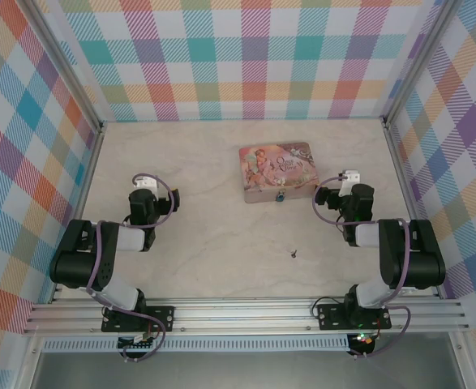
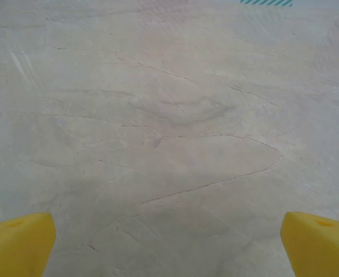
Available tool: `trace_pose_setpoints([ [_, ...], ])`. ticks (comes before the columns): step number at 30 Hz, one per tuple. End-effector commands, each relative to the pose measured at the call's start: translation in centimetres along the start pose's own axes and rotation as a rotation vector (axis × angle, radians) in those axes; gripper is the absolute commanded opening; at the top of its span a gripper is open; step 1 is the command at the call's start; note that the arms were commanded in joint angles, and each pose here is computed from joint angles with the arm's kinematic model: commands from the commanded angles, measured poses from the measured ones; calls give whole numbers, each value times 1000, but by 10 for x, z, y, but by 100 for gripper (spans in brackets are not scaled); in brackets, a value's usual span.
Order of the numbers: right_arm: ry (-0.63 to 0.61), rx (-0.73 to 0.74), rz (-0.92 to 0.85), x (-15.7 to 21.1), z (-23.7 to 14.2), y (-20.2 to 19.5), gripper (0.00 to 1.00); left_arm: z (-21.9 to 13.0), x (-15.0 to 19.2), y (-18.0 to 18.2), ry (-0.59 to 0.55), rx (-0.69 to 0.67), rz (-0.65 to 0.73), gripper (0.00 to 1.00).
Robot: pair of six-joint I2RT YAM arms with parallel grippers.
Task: Unlock the padlock with the key
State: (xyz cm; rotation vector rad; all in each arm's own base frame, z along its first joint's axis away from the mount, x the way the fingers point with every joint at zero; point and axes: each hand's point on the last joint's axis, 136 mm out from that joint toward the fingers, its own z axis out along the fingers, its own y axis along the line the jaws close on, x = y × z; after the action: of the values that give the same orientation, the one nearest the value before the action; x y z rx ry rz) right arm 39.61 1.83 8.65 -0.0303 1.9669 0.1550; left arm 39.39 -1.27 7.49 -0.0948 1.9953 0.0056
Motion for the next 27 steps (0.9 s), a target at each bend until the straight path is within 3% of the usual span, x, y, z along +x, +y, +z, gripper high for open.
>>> trace_pose_setpoints([
  [1,-21,-8,2,-6,-1,2,100,2,-5,2,-8,3,-2,100],
  [21,-20,-9,3,-6,-1,2,100,2,-5,2,-9,1,-3,100],
  [27,-20,7,15,-8,-3,0,100,-3,-20,10,-15,-52,-24,100],
])
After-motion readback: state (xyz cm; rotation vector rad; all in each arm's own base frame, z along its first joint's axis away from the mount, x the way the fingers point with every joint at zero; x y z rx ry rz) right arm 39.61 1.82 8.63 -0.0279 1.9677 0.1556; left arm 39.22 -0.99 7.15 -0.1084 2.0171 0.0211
